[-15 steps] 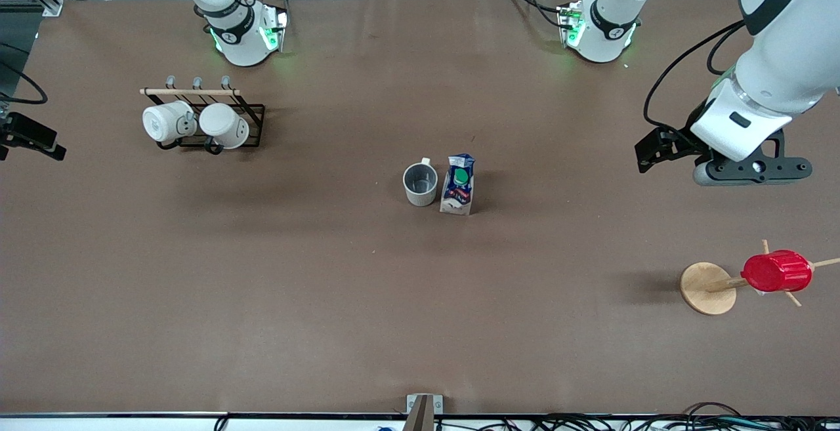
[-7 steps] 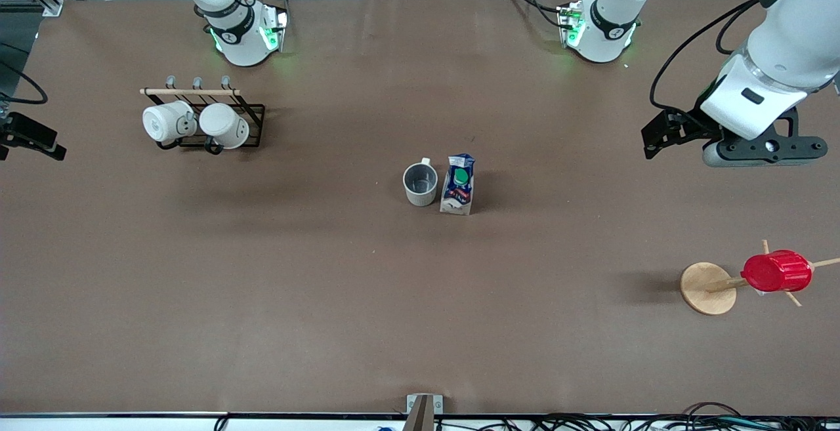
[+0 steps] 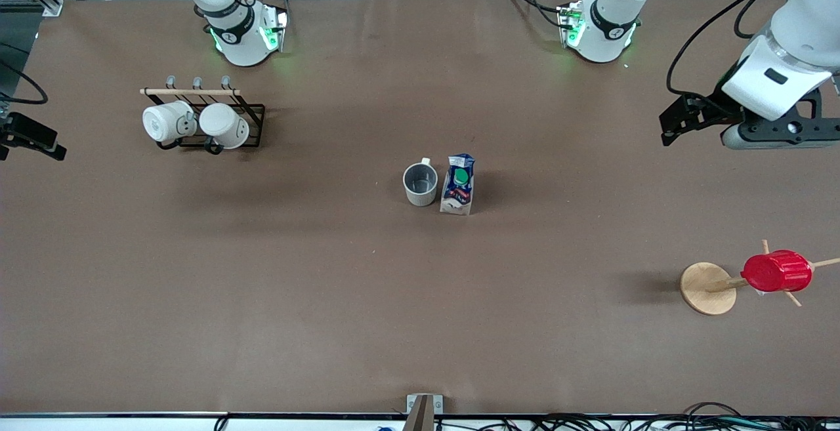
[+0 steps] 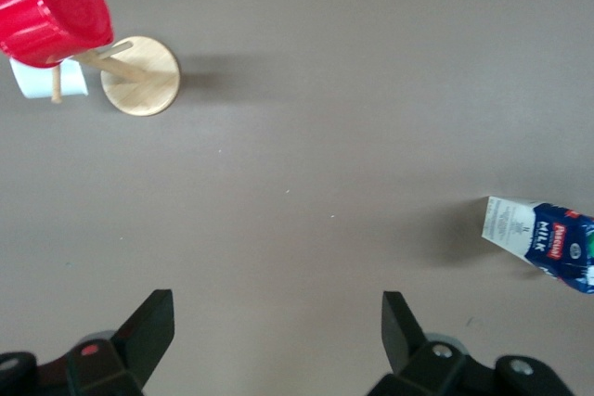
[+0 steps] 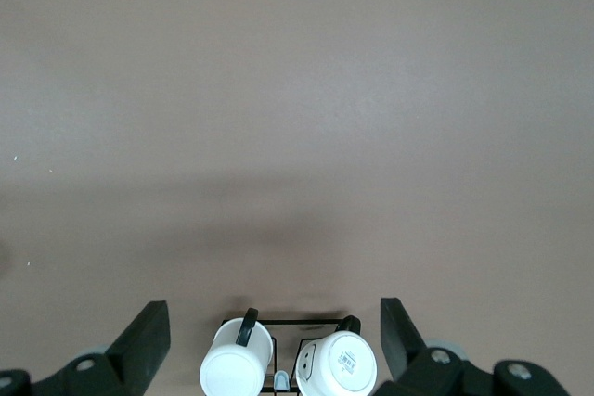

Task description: Place cup and milk on table

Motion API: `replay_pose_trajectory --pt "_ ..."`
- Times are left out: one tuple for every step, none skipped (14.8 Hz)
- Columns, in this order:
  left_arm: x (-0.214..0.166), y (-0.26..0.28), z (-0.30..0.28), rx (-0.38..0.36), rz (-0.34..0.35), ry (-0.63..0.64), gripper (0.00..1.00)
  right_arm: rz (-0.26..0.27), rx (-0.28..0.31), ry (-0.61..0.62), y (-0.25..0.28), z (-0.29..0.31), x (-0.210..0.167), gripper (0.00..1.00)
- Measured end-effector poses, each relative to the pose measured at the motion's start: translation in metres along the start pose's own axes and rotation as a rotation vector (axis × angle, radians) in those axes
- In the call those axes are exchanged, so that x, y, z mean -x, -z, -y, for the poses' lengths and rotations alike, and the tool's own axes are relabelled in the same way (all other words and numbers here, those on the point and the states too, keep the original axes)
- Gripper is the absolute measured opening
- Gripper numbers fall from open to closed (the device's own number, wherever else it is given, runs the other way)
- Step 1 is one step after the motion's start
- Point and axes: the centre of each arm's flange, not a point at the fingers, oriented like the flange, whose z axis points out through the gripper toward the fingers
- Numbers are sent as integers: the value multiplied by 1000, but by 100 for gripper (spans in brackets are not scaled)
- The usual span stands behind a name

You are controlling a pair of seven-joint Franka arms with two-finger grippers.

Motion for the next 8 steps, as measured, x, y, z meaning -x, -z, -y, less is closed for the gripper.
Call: replay_pose_trajectory --pt "3 -3 5 -2 1 -13 99 0 0 0 0 0 0 100" --pt "5 -6 8 -2 5 -29 99 0 0 0 0 0 0 100" --pt "6 -8 9 0 9 -40 99 0 0 0 0 0 0 100" --pt "7 -10 9 2 13 -45 99 1 0 0 0 0 0 100" --pt "7 -12 9 3 16 -47 99 3 0 0 0 0 0 100" --pt "7 -14 9 5 18 -46 99 8 -1 0 -1 0 1 100" --pt "7 -14 9 9 19 -46 99 12 -2 -4 0 0 2 100" --pt "6 -16 9 12 19 -46 99 16 -2 -9 0 1 2 100"
